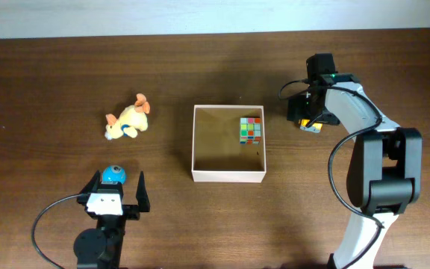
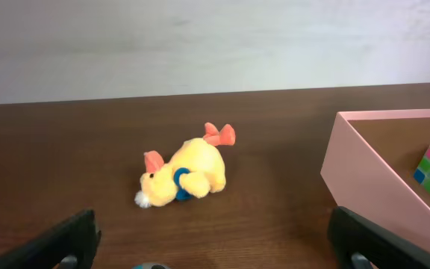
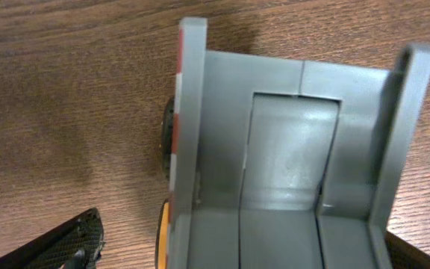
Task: Pack container
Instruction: 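Lower the open right gripper around the grey truck bed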
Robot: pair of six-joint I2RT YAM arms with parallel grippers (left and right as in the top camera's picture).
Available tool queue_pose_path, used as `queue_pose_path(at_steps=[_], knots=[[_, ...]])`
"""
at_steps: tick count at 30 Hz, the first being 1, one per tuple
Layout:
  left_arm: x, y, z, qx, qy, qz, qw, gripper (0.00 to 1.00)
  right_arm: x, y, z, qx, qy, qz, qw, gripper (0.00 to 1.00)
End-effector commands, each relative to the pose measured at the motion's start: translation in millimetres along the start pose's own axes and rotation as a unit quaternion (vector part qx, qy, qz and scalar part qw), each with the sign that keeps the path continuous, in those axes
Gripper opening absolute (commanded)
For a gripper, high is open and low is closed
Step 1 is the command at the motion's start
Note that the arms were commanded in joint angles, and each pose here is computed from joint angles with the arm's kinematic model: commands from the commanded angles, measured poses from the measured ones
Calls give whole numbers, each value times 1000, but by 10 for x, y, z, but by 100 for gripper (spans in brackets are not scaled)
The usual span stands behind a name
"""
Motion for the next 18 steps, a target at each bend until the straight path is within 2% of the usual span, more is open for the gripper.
queue_pose_path(at_steps=[1, 13, 18], knots=[[4, -12, 1, -2, 0, 8, 1000, 99, -25, 21, -52, -10, 4, 26, 1000, 91], [4, -12, 1, -2, 1, 8, 1000, 99, -256, 94, -33, -20, 0, 59, 998, 89], [4, -12, 1, -2, 0, 8, 1000, 99, -357, 104, -25, -17, 2, 70, 997, 80]])
Point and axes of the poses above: each gripper's point midway between its finger pads, its own z axis out along the fingers, its own x axis along the line the jaws close on, y = z × x, the point moved 9 cm from there along -z, back along the fingers, and after that the axes turned 1 degree about z, right-handed, at the moved point
